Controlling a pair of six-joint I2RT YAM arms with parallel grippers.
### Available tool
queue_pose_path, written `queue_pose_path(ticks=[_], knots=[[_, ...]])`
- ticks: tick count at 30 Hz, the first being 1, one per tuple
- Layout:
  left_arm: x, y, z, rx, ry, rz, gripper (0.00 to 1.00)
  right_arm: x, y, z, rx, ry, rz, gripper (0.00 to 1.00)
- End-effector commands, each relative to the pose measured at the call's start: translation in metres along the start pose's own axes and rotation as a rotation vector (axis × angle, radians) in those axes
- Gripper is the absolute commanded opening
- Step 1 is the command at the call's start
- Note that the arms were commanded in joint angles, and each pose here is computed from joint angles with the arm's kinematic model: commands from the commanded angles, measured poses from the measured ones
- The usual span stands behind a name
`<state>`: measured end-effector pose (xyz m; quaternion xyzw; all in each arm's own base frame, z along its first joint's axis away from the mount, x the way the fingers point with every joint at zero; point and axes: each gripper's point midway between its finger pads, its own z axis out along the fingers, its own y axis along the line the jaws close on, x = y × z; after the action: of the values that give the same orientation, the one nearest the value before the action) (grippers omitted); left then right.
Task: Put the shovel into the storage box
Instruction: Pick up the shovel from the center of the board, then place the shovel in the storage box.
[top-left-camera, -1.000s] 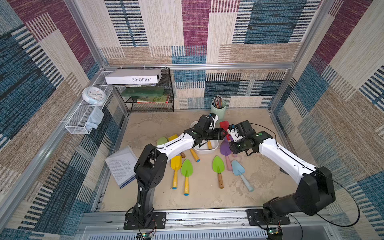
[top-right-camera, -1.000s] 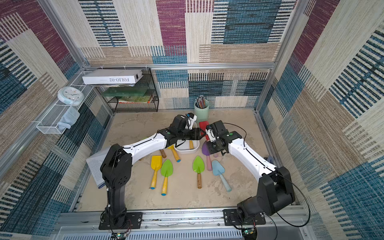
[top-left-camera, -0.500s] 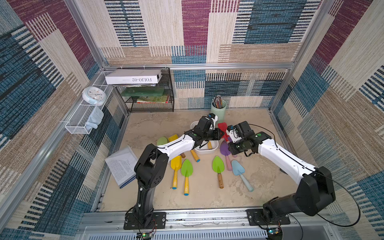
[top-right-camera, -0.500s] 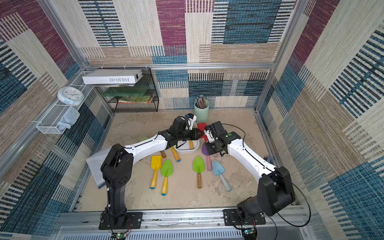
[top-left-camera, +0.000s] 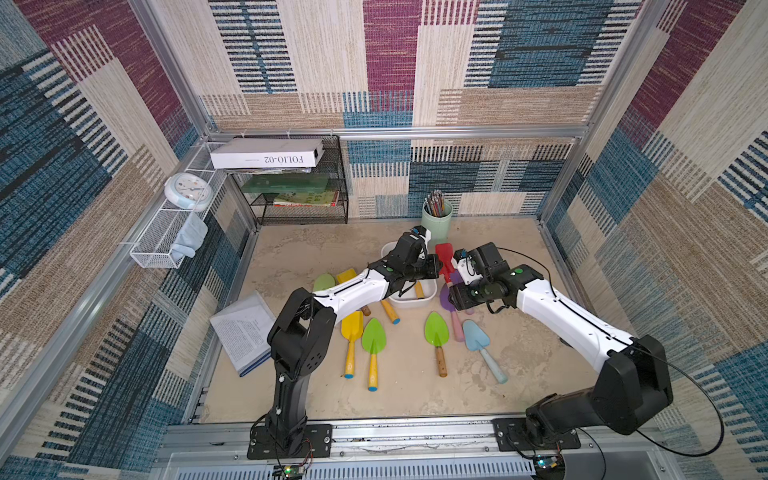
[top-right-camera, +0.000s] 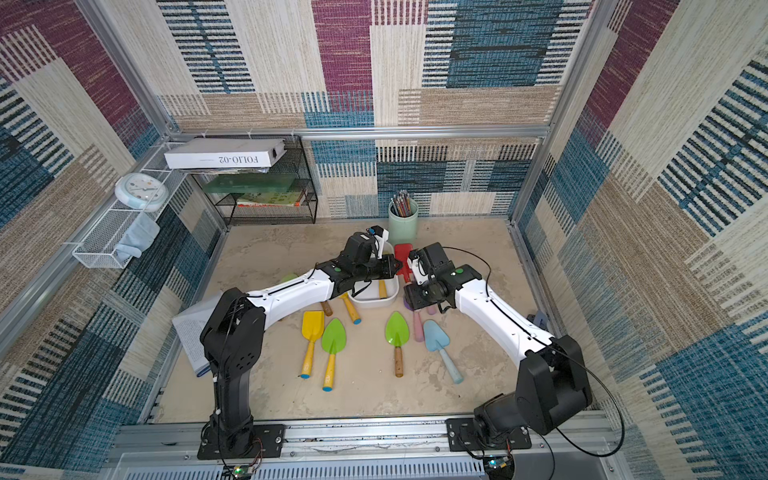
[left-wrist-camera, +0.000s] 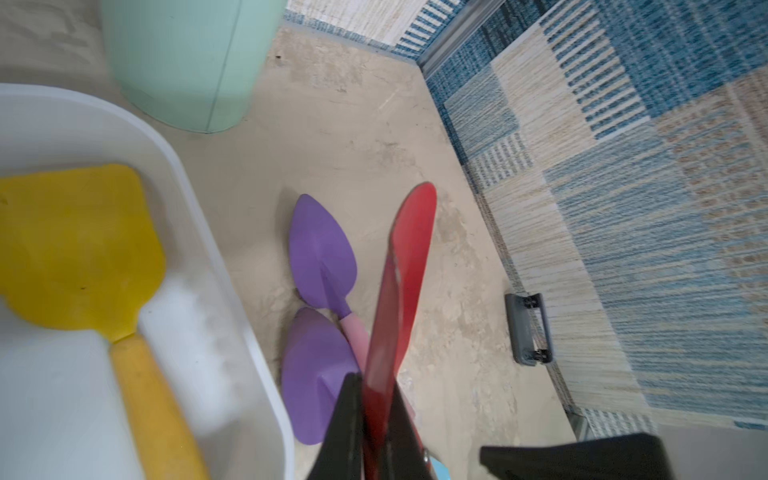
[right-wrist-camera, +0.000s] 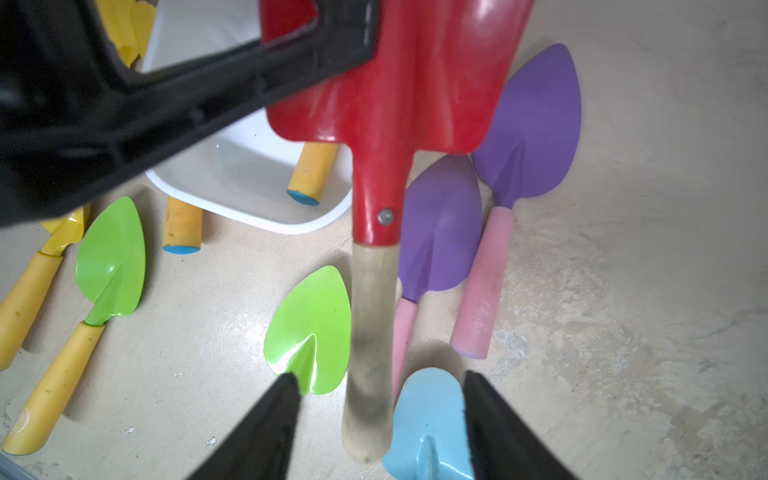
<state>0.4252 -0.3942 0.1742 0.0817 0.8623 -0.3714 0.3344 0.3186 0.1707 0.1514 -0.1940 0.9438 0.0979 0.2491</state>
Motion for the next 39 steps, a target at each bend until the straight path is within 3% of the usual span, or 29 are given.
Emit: queue_pose_path(ticks=[1,6,13,21,29,39], knots=[[-0.010,0.013,-0.009,-0.092,-0.039,0.038,0.00,-0.007,0.001,-0.006,-0.005,-0.040,0.012,0.85],[-0.026,0.030,-0.015,-0.125,-0.067,0.027,0.00,-0.011,0.002,-0.018,-0.005,-0.078,0.012,0.92],[-0.058,0.058,-0.024,-0.142,-0.100,0.018,0.00,-0.011,0.003,-0.026,-0.013,-0.127,0.023,0.91],[-0.086,0.089,-0.015,-0.138,-0.059,0.056,0.00,-0.006,0.002,-0.023,-0.013,-0.126,0.024,0.89],[-0.081,0.100,-0.001,-0.108,0.027,0.093,0.00,-0.004,0.001,-0.022,-0.009,-0.122,0.024,0.88],[-0.050,0.115,0.018,-0.083,0.082,0.021,0.00,-0.001,0.002,-0.020,-0.017,-0.113,0.027,0.87]])
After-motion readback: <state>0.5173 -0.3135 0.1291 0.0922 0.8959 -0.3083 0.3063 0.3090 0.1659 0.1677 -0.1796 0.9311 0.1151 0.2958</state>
